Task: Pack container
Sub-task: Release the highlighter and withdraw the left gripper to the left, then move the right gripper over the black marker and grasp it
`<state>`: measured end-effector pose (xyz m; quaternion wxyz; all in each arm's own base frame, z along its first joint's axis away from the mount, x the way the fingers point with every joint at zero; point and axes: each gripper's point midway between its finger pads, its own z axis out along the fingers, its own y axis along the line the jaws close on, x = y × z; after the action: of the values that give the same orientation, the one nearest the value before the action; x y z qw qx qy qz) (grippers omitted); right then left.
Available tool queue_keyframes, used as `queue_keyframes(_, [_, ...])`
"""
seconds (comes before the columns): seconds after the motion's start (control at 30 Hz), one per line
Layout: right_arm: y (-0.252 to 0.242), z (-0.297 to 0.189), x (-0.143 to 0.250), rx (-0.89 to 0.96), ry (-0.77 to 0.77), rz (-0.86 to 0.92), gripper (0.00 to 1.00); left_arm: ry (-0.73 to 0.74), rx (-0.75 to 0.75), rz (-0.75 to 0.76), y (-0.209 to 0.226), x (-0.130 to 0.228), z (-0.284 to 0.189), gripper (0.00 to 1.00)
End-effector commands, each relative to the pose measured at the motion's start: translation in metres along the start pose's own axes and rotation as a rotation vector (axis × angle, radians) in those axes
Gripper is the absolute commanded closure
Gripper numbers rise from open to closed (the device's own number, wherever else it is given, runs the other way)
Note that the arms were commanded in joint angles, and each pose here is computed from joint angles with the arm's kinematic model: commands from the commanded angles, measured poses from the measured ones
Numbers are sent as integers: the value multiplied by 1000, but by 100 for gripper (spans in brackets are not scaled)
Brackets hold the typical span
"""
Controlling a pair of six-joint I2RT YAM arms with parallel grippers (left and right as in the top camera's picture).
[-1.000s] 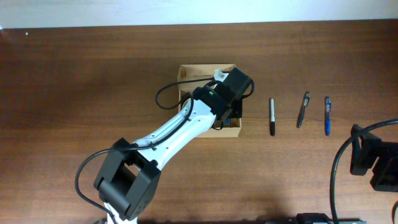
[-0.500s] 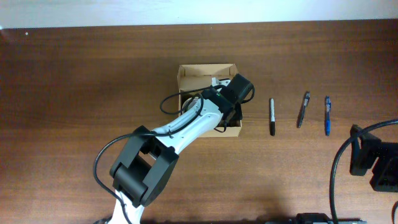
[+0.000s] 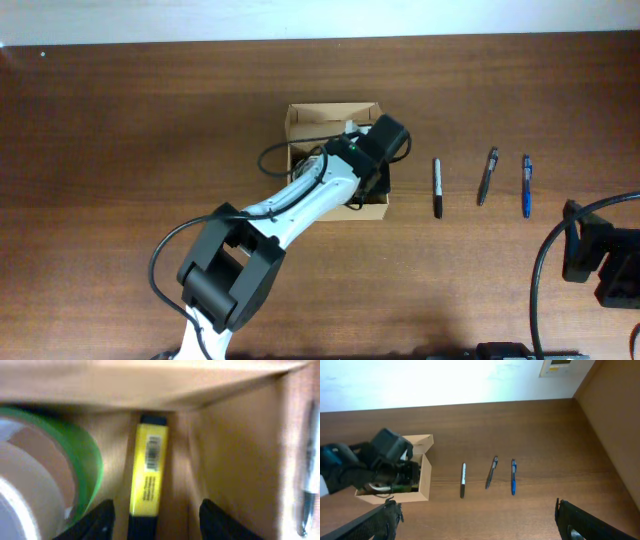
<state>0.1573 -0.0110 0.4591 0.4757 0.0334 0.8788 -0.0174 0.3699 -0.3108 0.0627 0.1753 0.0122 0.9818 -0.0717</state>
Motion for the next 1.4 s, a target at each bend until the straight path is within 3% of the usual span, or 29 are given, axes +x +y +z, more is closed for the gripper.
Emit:
queue_keyframes(0.0, [3, 0, 2, -14, 9, -2, 1, -83, 19, 86, -11, -31, -45, 46])
queue_keyframes(0.13, [2, 1, 2, -10, 10, -2, 1, -174, -9, 163, -7, -59, -115, 46])
queue_keyframes(0.33, [0, 10, 0, 5, 34, 4, 1, -459, -46, 167, 23, -100, -274, 42])
queue_keyframes(0.57, [2, 44, 0, 9, 137, -1, 1, -626, -198, 87, 105, -78, -393, 42])
queue_keyframes(0.8, [9, 113, 21, -4, 374, -10, 1, -685, -210, -44, 180, -28, -461, 43])
queue_keyframes(1.0, [10, 174, 62, 7, 638, -22, 1, -795, -200, -139, 224, -1, -506, 45])
queue_keyframes(1.37, [24, 237, 144, -47, 1039, 3, 1, -823, -261, -129, 246, 11, -520, 40])
